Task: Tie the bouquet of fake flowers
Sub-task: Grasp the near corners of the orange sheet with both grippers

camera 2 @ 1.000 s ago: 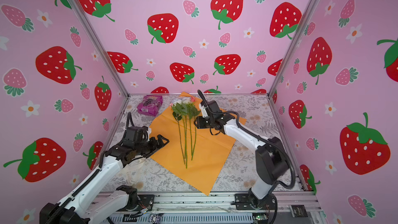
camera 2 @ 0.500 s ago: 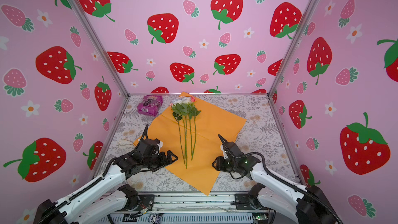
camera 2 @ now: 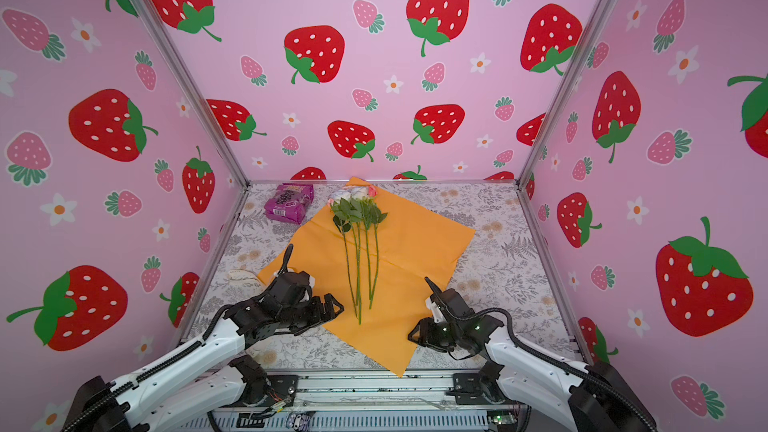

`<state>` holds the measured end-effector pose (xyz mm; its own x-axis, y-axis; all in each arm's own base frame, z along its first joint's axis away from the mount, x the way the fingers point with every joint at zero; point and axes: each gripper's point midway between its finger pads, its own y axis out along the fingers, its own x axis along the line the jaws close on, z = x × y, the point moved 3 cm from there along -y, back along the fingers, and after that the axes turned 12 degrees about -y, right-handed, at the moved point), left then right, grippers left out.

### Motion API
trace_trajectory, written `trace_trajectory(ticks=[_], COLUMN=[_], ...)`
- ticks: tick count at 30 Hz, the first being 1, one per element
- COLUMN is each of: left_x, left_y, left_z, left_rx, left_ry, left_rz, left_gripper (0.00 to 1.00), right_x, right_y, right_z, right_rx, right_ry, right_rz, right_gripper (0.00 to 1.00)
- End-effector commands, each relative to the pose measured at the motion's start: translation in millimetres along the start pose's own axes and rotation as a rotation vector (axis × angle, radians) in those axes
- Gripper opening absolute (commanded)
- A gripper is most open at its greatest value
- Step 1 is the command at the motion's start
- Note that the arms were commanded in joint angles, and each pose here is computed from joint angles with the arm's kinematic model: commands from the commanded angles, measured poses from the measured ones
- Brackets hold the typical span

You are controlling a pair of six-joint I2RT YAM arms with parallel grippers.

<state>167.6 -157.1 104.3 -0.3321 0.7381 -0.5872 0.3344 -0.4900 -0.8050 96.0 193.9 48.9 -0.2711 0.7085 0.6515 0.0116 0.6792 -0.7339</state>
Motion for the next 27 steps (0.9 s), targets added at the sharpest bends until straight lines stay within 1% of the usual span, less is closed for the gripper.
trace_trajectory(ticks=[1, 2, 5, 8, 15, 19, 22, 24, 27], left_x=[-10.2, -10.9, -14.6, -18.3, -26.6, -31.5, -38.1, -41.3, -44.2], left_y=[-9.4, -10.0, -13.2, -16.6, -18.3, -16.0, -10.8, -5.4, 2.7], left_z=[-6.6, -7.1, -9.5, -11.8, -12.8, -12.3, -8.8, -5.6, -2.8], left_rx=[-0.039, -0.041, -0.052, -0.065, -0.056, -0.041, -0.005, 0.025, 0.031], left_ry=[-0.007, -0.009, -0.001, 0.008, 0.057, 0.076, 0.103, 0.119, 0.166], left_rz=[0.014, 0.014, 0.015, 0.02, 0.035, 0.05, 0.082, 0.097, 0.085], left_gripper=[1.0, 1.0, 1.0, 1.0, 1.0, 1.0, 1.0, 0.99, 0.98], right_x=[4.0, 12.9, 35.2, 56.1, 82.2, 95.6, 92.2, 85.0, 78.4], right_y=[9.2, 8.6, 5.4, 4.6, 6.0, 14.1, 23.0, 25.4, 22.1], right_z=[-0.6, -10.0, -31.4, -48.3, -82.2, -103.8, -117.6, -127.3, -140.2], right_rx=[0.006, -0.024, -0.092, -0.119, -0.158, -0.168, -0.175, -0.197, -0.234], right_ry=[0.02, 0.004, -0.035, -0.069, -0.138, -0.166, -0.163, -0.138, -0.097], right_rz=[-0.058, -0.091, -0.17, -0.243, -0.272, -0.293, -0.262, -0.236, -0.249], right_gripper=[0.51, 0.55, 0.57, 0.58, 0.6, 0.61, 0.62, 0.63, 0.64])
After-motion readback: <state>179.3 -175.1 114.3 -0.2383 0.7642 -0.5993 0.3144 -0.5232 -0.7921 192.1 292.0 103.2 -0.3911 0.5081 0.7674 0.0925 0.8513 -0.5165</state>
